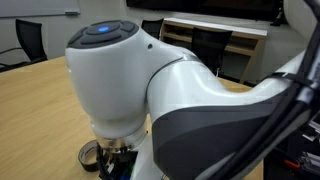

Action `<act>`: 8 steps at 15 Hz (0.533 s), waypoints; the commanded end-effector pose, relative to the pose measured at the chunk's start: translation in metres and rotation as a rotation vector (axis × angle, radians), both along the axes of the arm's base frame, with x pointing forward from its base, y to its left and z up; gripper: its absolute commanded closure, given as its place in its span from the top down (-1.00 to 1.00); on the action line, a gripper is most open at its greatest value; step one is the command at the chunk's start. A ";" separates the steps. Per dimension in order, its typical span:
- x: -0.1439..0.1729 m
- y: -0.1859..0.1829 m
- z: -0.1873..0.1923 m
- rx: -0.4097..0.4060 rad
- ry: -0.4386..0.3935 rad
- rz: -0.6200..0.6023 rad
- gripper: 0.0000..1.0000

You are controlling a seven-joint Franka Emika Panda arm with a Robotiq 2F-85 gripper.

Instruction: Pick the green block on the table and put it on top of the blue block

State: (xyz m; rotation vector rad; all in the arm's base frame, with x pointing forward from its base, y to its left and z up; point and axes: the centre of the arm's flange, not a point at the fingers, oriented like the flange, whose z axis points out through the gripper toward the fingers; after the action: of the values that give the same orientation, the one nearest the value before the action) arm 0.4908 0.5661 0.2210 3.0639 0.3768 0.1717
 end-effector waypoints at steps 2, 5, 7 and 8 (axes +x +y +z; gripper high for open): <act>-0.008 -0.016 -0.015 -0.004 -0.032 -0.026 0.24; -0.007 -0.020 -0.012 0.012 -0.053 -0.023 0.69; -0.007 -0.022 -0.010 0.013 -0.070 -0.014 0.97; -0.007 -0.024 -0.008 0.014 -0.073 -0.009 0.99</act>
State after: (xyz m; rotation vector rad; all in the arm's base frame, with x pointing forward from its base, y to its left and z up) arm 0.4947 0.5533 0.2130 3.0693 0.3535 0.2298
